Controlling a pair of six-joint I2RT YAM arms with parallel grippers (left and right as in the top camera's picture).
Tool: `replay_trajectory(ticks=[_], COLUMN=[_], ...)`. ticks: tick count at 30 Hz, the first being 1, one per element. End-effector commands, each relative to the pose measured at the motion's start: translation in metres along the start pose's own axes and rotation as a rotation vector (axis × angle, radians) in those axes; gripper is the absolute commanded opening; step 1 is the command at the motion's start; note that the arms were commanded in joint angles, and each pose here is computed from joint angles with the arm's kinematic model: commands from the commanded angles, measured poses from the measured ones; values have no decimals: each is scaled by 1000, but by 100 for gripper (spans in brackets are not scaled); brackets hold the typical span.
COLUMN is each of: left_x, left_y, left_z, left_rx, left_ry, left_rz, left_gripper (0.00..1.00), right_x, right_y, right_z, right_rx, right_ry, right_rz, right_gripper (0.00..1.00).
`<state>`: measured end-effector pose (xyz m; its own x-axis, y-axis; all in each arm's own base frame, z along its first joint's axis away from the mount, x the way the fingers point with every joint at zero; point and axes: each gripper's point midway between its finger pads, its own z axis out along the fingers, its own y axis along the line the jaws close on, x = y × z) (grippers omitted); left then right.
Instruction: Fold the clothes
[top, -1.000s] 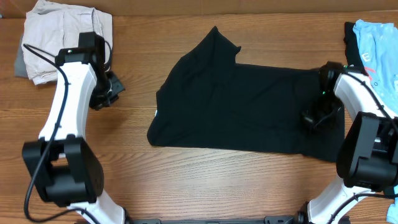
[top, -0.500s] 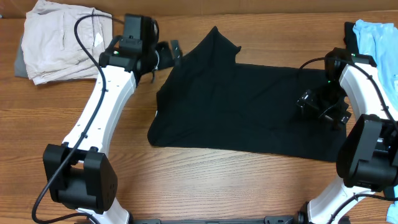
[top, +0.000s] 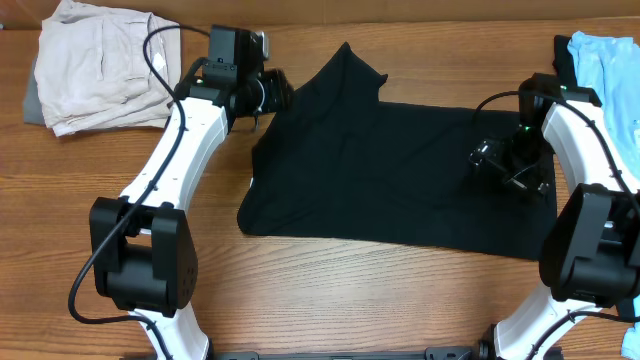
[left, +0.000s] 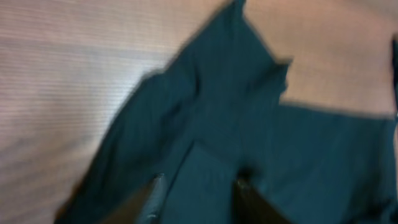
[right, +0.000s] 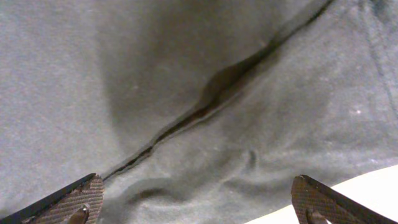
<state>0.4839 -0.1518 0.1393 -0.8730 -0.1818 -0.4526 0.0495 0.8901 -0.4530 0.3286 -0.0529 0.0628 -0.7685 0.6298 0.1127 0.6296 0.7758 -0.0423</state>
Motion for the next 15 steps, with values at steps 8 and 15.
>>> replay_trajectory(ticks=[8,15], left_x=[60,87], left_y=[10,39], left_z=[36,65], left_rx=[-10,-58], left_ry=[240,342], left_rz=[28,-25], left_gripper=[4,4], right_x=[0,2], right_y=[12,13], right_z=[-14,-14], right_rx=[-69,-77], right_ry=[-18,-6], right_rz=[-12,-12], right_gripper=[100,100])
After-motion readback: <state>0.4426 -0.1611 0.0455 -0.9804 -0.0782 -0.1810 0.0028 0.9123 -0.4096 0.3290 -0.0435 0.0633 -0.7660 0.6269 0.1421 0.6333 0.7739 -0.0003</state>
